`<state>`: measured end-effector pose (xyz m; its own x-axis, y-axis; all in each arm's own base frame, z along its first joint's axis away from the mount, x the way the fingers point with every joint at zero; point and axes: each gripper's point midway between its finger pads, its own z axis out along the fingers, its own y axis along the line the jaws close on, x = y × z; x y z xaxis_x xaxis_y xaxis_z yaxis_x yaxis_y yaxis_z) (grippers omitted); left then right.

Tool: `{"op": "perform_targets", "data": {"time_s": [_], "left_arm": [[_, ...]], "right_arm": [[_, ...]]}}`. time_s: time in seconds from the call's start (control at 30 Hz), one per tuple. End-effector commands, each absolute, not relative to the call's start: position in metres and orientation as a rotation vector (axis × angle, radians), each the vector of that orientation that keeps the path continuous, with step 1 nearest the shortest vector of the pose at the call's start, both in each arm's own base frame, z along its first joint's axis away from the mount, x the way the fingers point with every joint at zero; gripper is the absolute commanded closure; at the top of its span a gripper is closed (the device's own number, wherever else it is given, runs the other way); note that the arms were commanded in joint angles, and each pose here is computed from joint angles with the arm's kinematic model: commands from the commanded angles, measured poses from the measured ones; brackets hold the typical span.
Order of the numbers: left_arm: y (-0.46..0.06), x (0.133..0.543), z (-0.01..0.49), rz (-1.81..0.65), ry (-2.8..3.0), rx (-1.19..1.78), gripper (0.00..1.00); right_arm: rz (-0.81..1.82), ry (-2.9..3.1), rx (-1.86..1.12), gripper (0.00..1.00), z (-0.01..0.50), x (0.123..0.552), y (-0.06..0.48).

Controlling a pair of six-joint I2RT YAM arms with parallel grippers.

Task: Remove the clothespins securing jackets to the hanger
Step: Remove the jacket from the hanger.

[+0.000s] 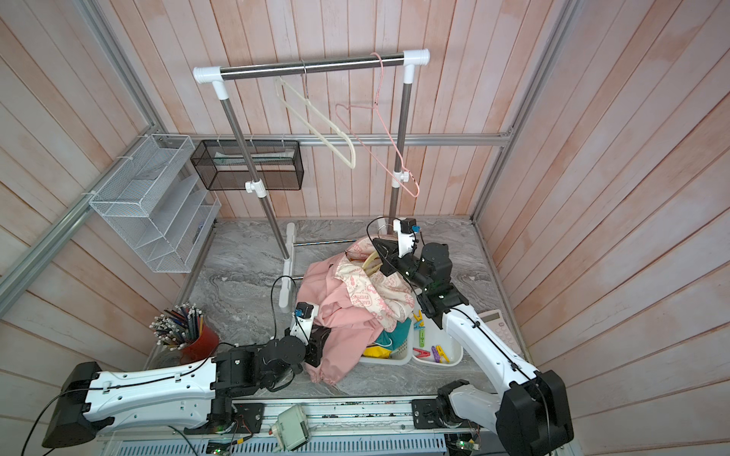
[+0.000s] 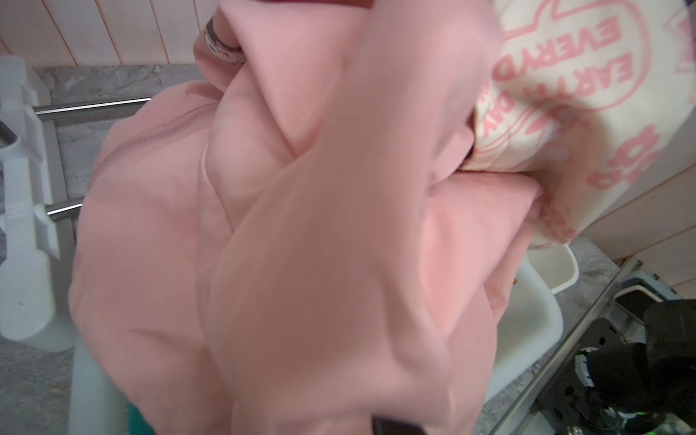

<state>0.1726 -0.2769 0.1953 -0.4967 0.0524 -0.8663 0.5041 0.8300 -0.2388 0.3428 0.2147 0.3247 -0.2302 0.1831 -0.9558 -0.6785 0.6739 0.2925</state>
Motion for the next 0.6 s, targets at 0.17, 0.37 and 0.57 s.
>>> {"op": "perform_targets", "data": {"time_s": [0.17,0.37,0.57], "left_arm": [[-0.271,0.181,0.270,-0.589,1.874,0.397,0.23],[-0.268,0.188,0.302,-0.573,1.782,0.430,0.25],[-0.275,0.200,0.295,-0.654,1.857,0.498,0.41]], "right_arm": [[0.829,1.597,-0.414,1.00,0.331,0.338,0.211],[0.836,1.588,-0.409,1.00,0.334,0.338,0.211],[0.830,1.587,-0.405,1.00,0.337,0.339,0.211]]}}
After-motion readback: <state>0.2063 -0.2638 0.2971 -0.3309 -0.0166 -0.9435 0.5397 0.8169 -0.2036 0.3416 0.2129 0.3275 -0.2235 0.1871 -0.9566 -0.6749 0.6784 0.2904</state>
